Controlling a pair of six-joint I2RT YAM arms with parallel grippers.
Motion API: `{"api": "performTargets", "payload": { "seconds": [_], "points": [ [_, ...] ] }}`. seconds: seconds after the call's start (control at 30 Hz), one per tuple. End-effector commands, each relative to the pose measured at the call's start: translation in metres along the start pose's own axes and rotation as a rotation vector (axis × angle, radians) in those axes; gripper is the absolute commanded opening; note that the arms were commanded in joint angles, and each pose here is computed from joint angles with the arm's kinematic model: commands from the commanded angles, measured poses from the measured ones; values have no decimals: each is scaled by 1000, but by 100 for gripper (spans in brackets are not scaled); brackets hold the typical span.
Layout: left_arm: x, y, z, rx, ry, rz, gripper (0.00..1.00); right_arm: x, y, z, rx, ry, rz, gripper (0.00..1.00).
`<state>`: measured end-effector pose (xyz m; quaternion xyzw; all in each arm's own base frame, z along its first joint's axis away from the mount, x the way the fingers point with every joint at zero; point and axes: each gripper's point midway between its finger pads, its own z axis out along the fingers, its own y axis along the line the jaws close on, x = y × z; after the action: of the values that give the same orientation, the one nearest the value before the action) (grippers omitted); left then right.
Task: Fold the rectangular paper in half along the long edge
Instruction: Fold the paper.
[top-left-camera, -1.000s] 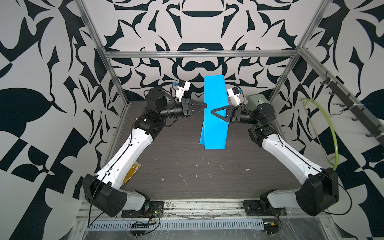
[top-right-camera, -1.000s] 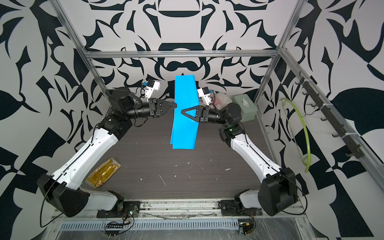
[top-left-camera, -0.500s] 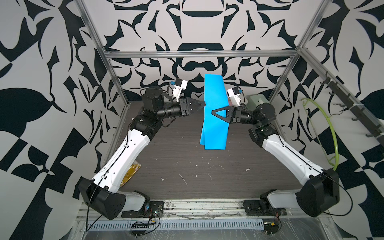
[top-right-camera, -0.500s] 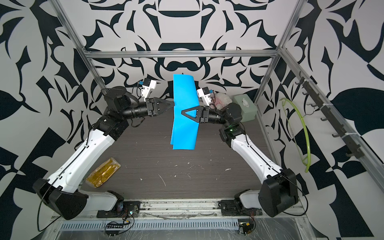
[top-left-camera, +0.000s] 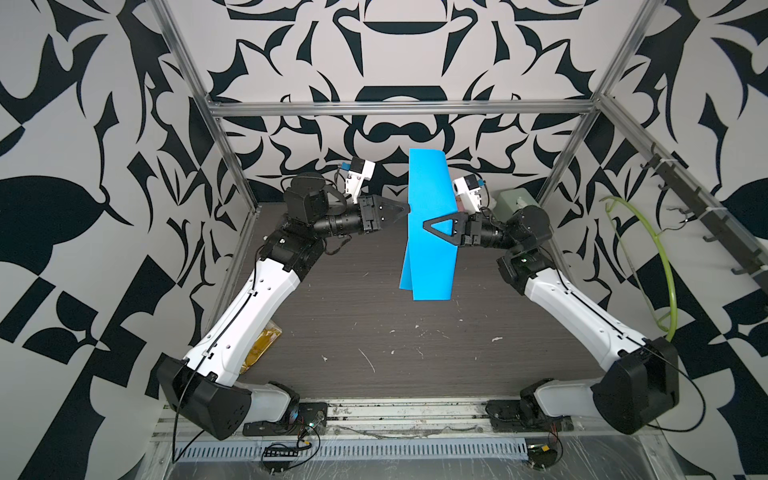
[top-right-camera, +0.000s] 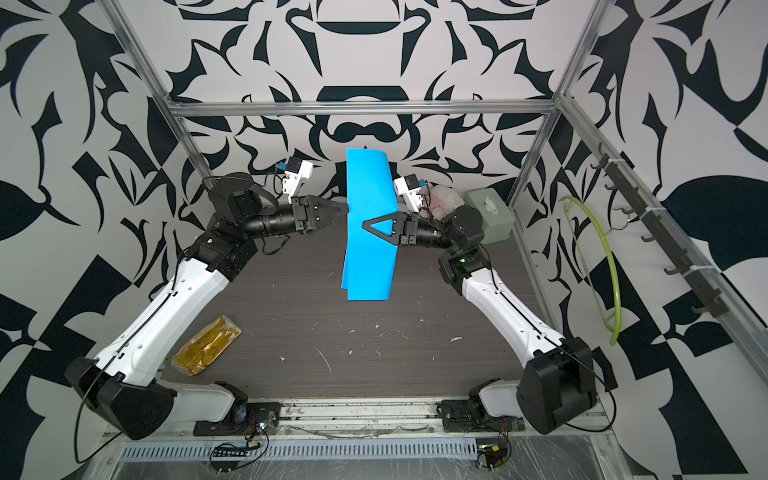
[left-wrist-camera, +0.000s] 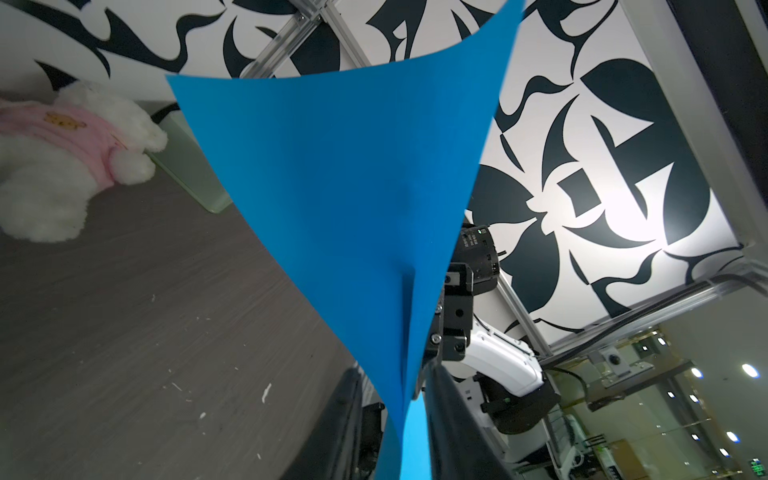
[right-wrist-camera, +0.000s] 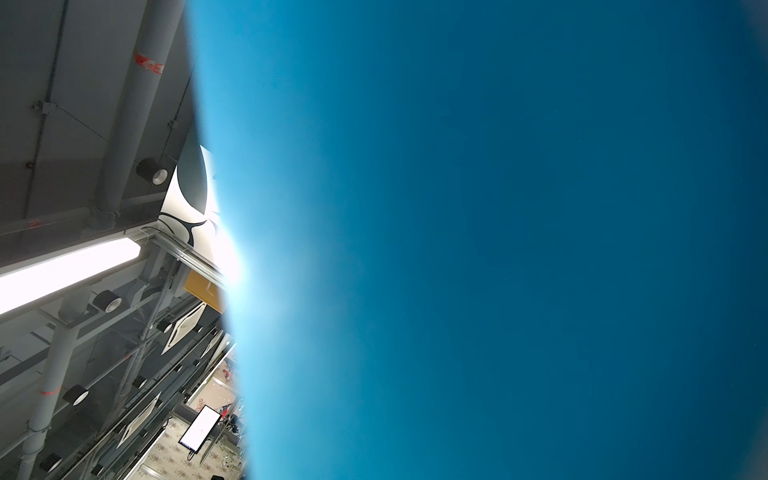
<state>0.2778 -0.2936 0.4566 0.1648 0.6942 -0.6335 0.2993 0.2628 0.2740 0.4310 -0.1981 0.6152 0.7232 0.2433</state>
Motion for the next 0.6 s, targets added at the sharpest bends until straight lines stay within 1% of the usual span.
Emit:
{"api": "performTargets", "payload": {
  "seconds": [0.0, 0.03, 0.1, 0.13, 0.4, 0.57],
  "points": [
    [-4, -14, -5, 29, -14, 47, 15, -4, 27, 0, -37, -2, -99, 13],
    [-4, -15, -5, 32, -14, 49, 9, -4, 26, 0, -36, -2, -97, 13],
    [-5, -16, -5, 36, -13, 50, 1, -4, 26, 0, -36, 0, -97, 14],
    [-5, -16, -5, 37, -14, 52, 0, -4, 27, 0, -36, 0, -99, 14],
    [-6, -15, -3, 38, -12, 44, 0, -3, 24, 0, -29, 6, -93, 15],
    [-6, -14, -2, 42, -8, 42, 0, -3, 29, 0, -41, 11, -101, 21]
  ]
}}
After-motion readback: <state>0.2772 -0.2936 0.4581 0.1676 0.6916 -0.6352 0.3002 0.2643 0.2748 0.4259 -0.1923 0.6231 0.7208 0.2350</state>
